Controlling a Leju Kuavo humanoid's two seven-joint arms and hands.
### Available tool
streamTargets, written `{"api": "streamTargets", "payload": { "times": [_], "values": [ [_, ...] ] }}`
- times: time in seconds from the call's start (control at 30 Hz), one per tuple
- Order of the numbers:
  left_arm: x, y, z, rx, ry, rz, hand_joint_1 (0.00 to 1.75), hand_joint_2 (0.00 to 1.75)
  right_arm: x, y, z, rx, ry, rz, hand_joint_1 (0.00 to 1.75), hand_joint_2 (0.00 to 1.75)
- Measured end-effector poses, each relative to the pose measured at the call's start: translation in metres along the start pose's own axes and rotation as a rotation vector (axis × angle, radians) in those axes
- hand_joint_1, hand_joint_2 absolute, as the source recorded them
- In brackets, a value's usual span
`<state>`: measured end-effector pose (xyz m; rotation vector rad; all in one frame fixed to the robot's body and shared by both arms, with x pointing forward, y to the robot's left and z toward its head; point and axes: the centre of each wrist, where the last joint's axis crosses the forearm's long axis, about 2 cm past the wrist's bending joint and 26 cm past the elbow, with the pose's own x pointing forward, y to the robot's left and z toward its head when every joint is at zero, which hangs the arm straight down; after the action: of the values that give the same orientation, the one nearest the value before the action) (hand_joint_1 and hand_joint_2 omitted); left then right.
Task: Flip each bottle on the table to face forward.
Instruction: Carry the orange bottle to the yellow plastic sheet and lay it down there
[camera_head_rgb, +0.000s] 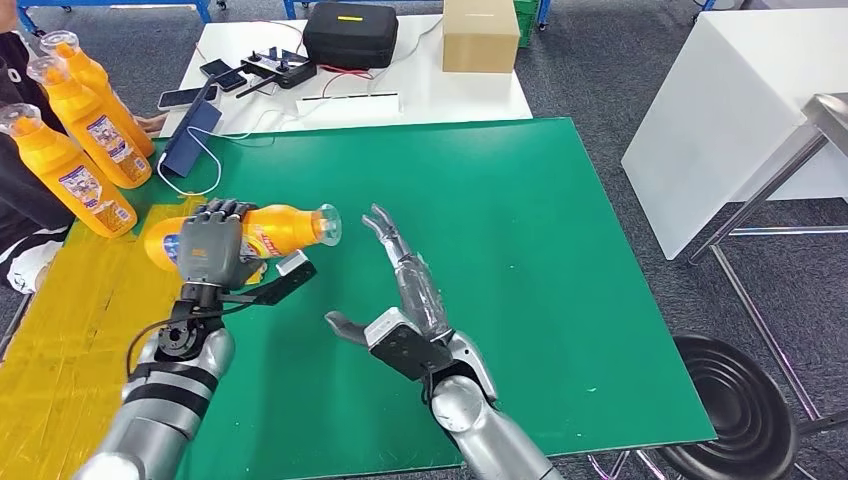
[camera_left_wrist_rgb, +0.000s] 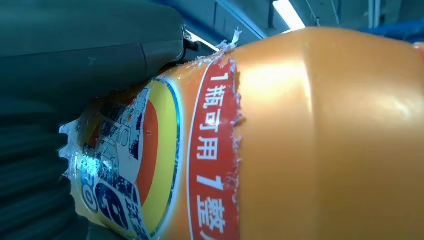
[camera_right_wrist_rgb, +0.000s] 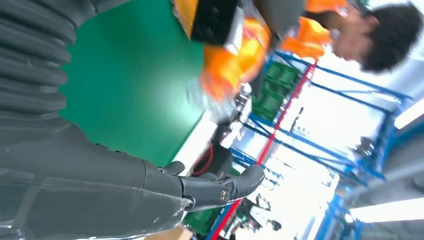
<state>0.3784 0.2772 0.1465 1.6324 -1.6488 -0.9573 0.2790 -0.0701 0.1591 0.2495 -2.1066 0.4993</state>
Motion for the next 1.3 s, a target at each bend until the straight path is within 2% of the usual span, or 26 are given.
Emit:
{"api": "streamTargets", "payload": {
  "times": [0.1,0.17,0.3,0.37,0.43,0.63,0.67,0.77,0.8,0.97,1.3],
  "values": [
    [-0.035,-0.010,-0.009,-0.081,0.092,-0.072,1.75,1.75,0.006,-0.009,0.003,-0.029,-0.039,-0.036,0.00,1.75],
    [-0.063,-0.018,-0.012,-0.200,0.137,-0.153,1.75,1.75,0.010,-0.013,0.004,-0.044,-0.063,-0.069,0.00,1.75],
    [-0.131,-0.030,0.000,-0.540,0.239,-0.287,1.75,1.75,0.016,-0.024,0.010,-0.087,-0.096,-0.094,0.00,1.75],
    [-0.154,-0.032,0.009,-0.677,0.304,-0.328,1.75,1.75,0.020,-0.030,0.012,-0.109,-0.110,-0.093,0.00,1.75],
    [-0.167,-0.033,0.013,-0.742,0.345,-0.353,1.75,1.75,0.023,-0.034,0.012,-0.122,-0.121,-0.089,0.00,1.75],
    [-0.181,-0.032,0.017,-0.796,0.437,-0.310,1.75,1.75,0.026,-0.042,0.012,-0.142,-0.124,-0.078,0.00,1.75],
    [-0.182,-0.033,0.018,-0.797,0.444,-0.303,1.54,1.75,0.026,-0.043,0.012,-0.143,-0.122,-0.077,0.00,1.75],
    [-0.184,-0.033,0.020,-0.799,0.456,-0.285,0.23,1.75,0.026,-0.044,0.013,-0.143,-0.120,-0.075,0.00,1.75],
    [-0.184,-0.033,0.020,-0.794,0.458,-0.269,0.00,1.75,0.025,-0.044,0.013,-0.144,-0.120,-0.075,0.00,1.75],
    [-0.184,-0.034,0.026,-0.723,0.448,-0.109,0.00,1.75,0.025,-0.044,0.013,-0.145,-0.117,-0.072,0.00,1.75],
    [-0.166,-0.041,0.039,-0.479,0.427,0.146,0.00,1.75,0.022,-0.046,0.015,-0.149,-0.101,-0.061,0.00,1.75]
  ]
}}
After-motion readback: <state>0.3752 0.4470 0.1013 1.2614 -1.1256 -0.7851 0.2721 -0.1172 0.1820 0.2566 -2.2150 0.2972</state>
